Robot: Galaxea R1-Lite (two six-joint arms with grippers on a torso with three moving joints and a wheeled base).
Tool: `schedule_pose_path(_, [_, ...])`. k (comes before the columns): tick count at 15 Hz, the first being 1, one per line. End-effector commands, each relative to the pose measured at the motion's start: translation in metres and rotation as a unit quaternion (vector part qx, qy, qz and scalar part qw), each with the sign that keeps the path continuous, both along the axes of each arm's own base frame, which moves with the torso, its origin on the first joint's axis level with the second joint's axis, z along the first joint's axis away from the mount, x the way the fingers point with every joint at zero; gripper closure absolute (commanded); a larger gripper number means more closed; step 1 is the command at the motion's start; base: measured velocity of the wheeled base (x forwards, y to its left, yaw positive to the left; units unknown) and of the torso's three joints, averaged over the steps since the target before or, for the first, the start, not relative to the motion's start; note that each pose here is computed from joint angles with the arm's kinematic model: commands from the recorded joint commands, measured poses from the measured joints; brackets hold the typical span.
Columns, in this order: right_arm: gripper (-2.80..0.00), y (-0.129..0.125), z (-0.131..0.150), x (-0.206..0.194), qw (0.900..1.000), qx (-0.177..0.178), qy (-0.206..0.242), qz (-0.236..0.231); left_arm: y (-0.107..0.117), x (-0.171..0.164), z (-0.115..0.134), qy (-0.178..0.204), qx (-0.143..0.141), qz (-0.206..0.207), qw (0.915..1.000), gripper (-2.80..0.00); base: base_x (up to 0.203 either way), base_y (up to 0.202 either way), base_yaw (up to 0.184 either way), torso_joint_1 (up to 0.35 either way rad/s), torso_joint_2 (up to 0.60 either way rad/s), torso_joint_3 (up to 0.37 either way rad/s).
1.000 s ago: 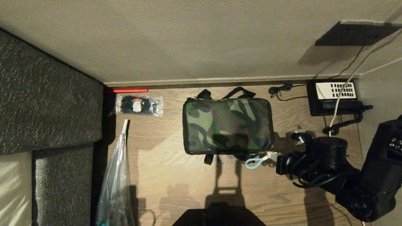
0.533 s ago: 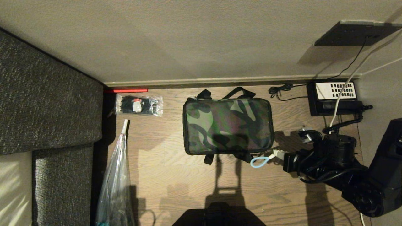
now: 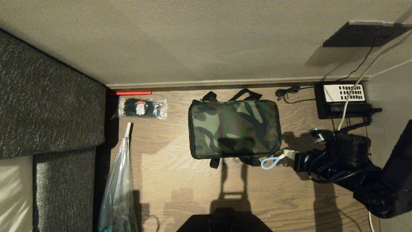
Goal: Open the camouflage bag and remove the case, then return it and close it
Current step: Open the top of the storage box
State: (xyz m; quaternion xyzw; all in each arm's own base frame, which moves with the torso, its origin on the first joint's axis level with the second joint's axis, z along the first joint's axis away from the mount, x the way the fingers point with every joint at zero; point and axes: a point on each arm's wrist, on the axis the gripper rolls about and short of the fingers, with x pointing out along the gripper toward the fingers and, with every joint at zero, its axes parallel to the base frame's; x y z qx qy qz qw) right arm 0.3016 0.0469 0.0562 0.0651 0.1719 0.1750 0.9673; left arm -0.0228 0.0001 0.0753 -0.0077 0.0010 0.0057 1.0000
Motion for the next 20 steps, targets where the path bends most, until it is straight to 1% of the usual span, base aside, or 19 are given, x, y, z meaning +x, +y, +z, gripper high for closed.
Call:
schedule_pose_path(1, [0.00, 0.000, 0.006, 0.002, 1.000, 0.000, -0.015, 0.002, 0.000, 0.000, -0.001, 0.000, 0.000, 0.000, 1.0000, 0.00, 0.000, 0.000, 0.000, 0.000, 0.00, 0.000])
schedule_pose_path(3, [0.00, -0.007, 0.003, 0.000, 1.000, -0.008, -0.007, 0.015, 0.000, 0.000, -0.001, 0.000, 0.000, 0.000, 1.0000, 0.00, 0.000, 0.000, 0.000, 0.000, 0.00, 0.000])
schedule_pose_path(5, [0.00, -0.012, 0.001, 0.000, 1.000, -0.010, 0.002, 0.012, 0.000, 0.000, -0.001, 0.000, 0.000, 0.000, 1.0000, 0.00, 0.000, 0.000, 0.000, 0.000, 0.00, 0.000])
schedule_pose_path(6, [0.00, -0.013, 0.002, 0.001, 1.000, -0.011, -0.001, 0.010, 0.000, 0.000, -0.001, 0.001, 0.000, 0.000, 1.0000, 0.00, 0.000, 0.000, 0.000, 0.000, 0.00, 0.000])
schedule_pose_path(12, [0.00, -0.012, 0.006, 0.008, 1.000, -0.008, -0.015, 0.010, 0.000, 0.000, -0.001, 0.000, 0.000, 0.000, 1.0000, 0.00, 0.000, 0.000, 0.000, 0.000, 0.00, 0.000])
schedule_pose_path(15, [0.00, -0.013, 0.003, 0.008, 1.000, -0.010, -0.009, 0.009, 0.000, 0.000, -0.001, 0.000, 0.000, 0.000, 1.0000, 0.00, 0.000, 0.000, 0.000, 0.000, 0.00, 0.000])
schedule_pose_path(18, [0.00, -0.012, 0.002, 0.007, 1.000, -0.008, -0.007, 0.022, 0.000, 0.000, -0.001, 0.001, 0.000, 0.000, 1.0000, 0.00, 0.000, 0.000, 0.000, 0.000, 0.00, 0.000])
schedule_pose_path(20, [0.00, -0.011, 0.002, 0.014, 0.999, -0.010, -0.016, 0.031, 0.000, 0.000, -0.001, 0.000, 0.000, 0.000, 1.0000, 0.00, 0.000, 0.000, 0.000, 0.000, 0.00, 0.000])
